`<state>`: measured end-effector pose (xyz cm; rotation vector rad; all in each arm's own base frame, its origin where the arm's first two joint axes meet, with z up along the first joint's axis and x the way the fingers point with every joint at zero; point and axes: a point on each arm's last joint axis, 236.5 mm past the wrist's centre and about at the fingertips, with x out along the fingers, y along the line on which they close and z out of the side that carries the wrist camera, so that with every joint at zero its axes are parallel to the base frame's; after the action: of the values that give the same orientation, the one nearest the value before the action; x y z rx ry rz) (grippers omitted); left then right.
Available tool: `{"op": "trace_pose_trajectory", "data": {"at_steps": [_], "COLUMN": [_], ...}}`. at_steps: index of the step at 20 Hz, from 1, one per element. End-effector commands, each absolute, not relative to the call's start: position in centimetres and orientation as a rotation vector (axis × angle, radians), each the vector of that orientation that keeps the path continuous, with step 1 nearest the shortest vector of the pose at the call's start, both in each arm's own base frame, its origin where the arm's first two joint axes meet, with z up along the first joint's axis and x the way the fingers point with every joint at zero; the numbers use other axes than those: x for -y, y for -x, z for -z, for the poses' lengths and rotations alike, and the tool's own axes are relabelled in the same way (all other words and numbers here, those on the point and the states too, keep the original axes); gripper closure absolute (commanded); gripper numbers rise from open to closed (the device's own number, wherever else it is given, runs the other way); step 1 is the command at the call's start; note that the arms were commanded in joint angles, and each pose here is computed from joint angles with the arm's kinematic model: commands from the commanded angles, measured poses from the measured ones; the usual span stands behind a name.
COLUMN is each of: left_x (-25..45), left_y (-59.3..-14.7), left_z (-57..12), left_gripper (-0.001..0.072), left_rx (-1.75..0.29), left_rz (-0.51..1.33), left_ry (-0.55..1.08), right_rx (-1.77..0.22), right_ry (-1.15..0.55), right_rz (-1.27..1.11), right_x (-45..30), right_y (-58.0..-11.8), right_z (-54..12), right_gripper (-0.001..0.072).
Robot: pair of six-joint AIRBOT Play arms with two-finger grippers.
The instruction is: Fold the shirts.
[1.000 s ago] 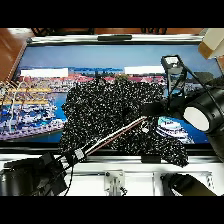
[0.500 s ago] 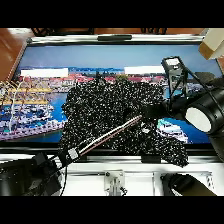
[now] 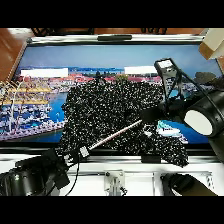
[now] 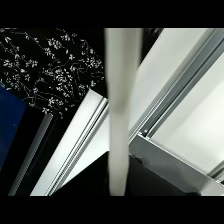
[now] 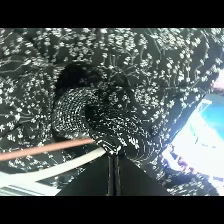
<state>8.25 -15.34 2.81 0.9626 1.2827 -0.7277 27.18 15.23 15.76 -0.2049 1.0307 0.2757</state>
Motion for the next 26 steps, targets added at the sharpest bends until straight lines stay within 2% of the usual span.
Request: {"op": "trace_pose_trajectory", "data": {"at_steps": [1, 8, 14, 19, 22, 26], "left_x": [14.4, 12.1, 17.4, 20.4, 20.6, 23.8], "left_y": [-8.2, -8.1, -9.0, -9.0, -9.1, -9.2], "left_z": [-2.9, -5.1, -2.7, -2.2, -2.1, -1.3], "left_gripper": [0.066, 0.066, 0.0661, 0.0661, 0.0662, 0.0662], "left_rx": [-1.312, -1.291, -1.24, -1.171, -1.156, -1.152], "left_rz": [0.684, 0.649, 0.737, 0.864, 0.885, 0.94], "left_ry": [-0.973, -0.925, -0.923, -0.927, -0.947, -0.828], "right_rx": [-0.974, -0.955, -0.891, -0.866, -0.827, -0.744], "right_ry": [0.279, 0.285, 0.258, 0.376, 0.356, 0.316], "right_rz": [-0.263, -0.265, -0.403, -0.46, -0.503, -0.544], "right_x": [-14.5, -13.8, -17.0, -16.9, -17.8, -18.6], "right_y": [-27.2, -26.6, -26.9, -26.9, -26.6, -26.5], "right_z": [-16.9, -17.7, -18.5, -18.6, -20.4, -24.1], "right_gripper": [0.0653, 0.0653, 0.0653, 0.0653, 0.0653, 0.0653]}}
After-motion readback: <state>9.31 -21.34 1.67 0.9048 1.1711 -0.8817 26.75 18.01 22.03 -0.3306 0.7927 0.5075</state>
